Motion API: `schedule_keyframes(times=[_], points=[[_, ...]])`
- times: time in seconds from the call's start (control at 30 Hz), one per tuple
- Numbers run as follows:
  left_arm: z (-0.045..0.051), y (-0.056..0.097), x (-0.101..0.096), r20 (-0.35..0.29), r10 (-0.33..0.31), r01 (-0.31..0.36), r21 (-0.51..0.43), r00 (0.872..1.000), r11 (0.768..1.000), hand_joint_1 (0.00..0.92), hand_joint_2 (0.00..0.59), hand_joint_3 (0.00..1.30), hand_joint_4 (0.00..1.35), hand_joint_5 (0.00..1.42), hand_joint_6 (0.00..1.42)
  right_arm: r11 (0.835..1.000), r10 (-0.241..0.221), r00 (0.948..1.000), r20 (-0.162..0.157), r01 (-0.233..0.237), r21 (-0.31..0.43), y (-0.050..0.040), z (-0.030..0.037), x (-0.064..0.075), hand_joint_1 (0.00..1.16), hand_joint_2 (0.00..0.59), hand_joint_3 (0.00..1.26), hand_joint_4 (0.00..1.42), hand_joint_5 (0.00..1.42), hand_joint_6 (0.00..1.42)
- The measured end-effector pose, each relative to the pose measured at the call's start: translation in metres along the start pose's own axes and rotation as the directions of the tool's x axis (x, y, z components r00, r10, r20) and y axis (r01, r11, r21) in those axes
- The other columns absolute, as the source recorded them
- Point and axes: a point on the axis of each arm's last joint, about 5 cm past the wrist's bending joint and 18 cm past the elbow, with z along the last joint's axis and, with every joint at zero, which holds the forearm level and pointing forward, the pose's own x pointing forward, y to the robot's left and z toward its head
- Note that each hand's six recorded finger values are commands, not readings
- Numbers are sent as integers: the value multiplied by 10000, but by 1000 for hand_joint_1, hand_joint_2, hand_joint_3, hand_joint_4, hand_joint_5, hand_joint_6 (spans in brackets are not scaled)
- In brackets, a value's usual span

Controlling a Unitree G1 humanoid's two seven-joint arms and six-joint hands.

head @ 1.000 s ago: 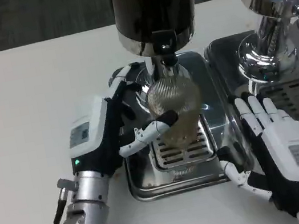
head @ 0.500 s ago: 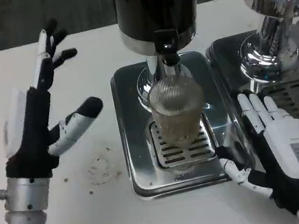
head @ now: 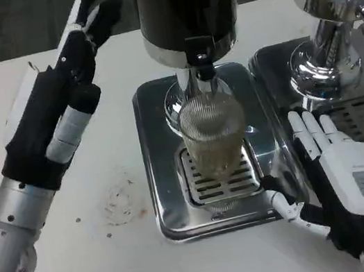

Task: Grasp the cup under the faucet to collect the drink, then remove the cup.

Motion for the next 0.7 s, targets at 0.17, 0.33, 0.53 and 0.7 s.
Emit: schedule_keyframes(times=[0.17,0.33,0.53,0.7], points=[[18,-27,148,403,-762,772,-246,9963,9967,0,117,131,0,165,128,9999,-106,9999,-4,106,19,3,4,-1,291,399,0,0,0,129],[12,-54,293,608,-1304,1322,-267,9896,9909,0,118,136,2,169,134,9999,-165,9999,-19,165,50,9,11,-2,291,399,0,0,0,130],[-58,-95,373,408,-1402,1420,-451,9893,9888,0,120,160,13,175,139,9994,-331,9994,-101,332,99,26,21,-25,291,399,0,0,0,130],[-91,-174,469,426,-1687,1712,-638,9847,9832,0,122,174,35,195,157,9993,-339,9993,-127,341,140,35,33,-31,291,399,0,0,0,130]])
